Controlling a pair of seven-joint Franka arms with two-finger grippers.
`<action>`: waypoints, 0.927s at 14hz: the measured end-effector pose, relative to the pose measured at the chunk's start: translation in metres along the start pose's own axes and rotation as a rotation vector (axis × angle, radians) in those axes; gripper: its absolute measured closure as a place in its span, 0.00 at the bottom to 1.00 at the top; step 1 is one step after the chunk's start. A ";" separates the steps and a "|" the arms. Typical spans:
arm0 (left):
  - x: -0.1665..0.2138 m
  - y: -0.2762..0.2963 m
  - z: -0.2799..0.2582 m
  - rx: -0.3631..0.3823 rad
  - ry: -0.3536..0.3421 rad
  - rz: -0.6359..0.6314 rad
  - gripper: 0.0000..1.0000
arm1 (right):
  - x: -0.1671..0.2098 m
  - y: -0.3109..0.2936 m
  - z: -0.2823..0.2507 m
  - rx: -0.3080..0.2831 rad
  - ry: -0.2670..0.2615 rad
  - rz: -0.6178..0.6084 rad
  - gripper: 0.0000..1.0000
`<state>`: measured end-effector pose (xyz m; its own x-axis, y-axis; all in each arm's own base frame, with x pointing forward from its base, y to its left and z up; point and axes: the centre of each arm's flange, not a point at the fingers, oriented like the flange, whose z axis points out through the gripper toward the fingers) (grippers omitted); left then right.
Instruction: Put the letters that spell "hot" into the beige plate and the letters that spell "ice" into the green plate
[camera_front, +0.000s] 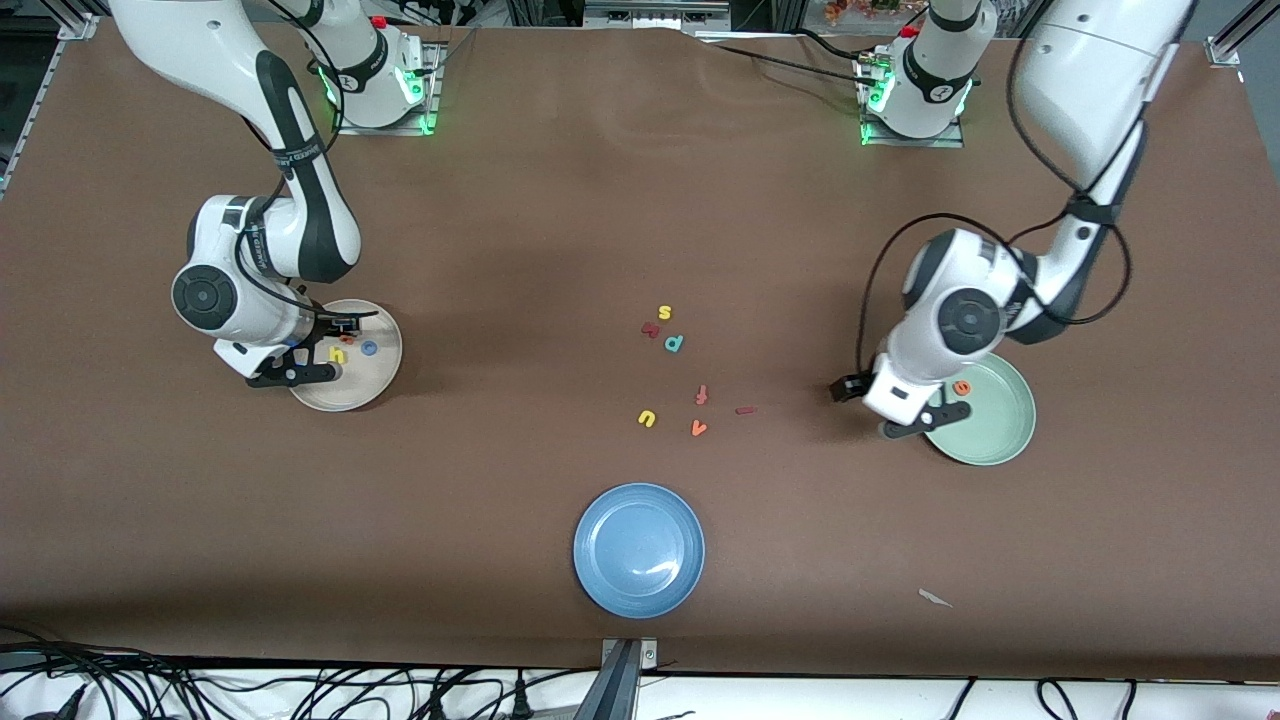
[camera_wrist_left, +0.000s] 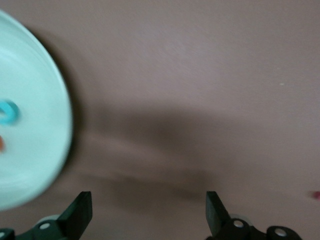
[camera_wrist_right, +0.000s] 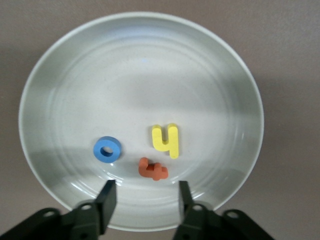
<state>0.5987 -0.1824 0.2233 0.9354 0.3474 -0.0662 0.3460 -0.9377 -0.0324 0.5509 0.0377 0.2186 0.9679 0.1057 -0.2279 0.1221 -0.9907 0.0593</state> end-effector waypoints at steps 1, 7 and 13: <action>-0.006 0.014 0.003 -0.003 0.000 -0.054 0.00 | 0.001 0.000 -0.005 0.002 0.010 -0.001 0.26; -0.016 0.065 0.012 -0.055 -0.036 -0.365 0.00 | 0.012 -0.002 -0.042 0.013 0.082 -0.006 0.00; -0.016 0.110 0.007 -0.107 -0.051 -0.682 0.00 | 0.010 -0.004 -0.041 0.015 0.064 -0.010 0.00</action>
<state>0.6214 -0.2908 0.2139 0.5023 0.8573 -0.1129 0.8635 -0.5041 0.0148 0.5694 0.0461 0.2558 0.9789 0.1199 -0.1653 0.1285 -0.9908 0.0424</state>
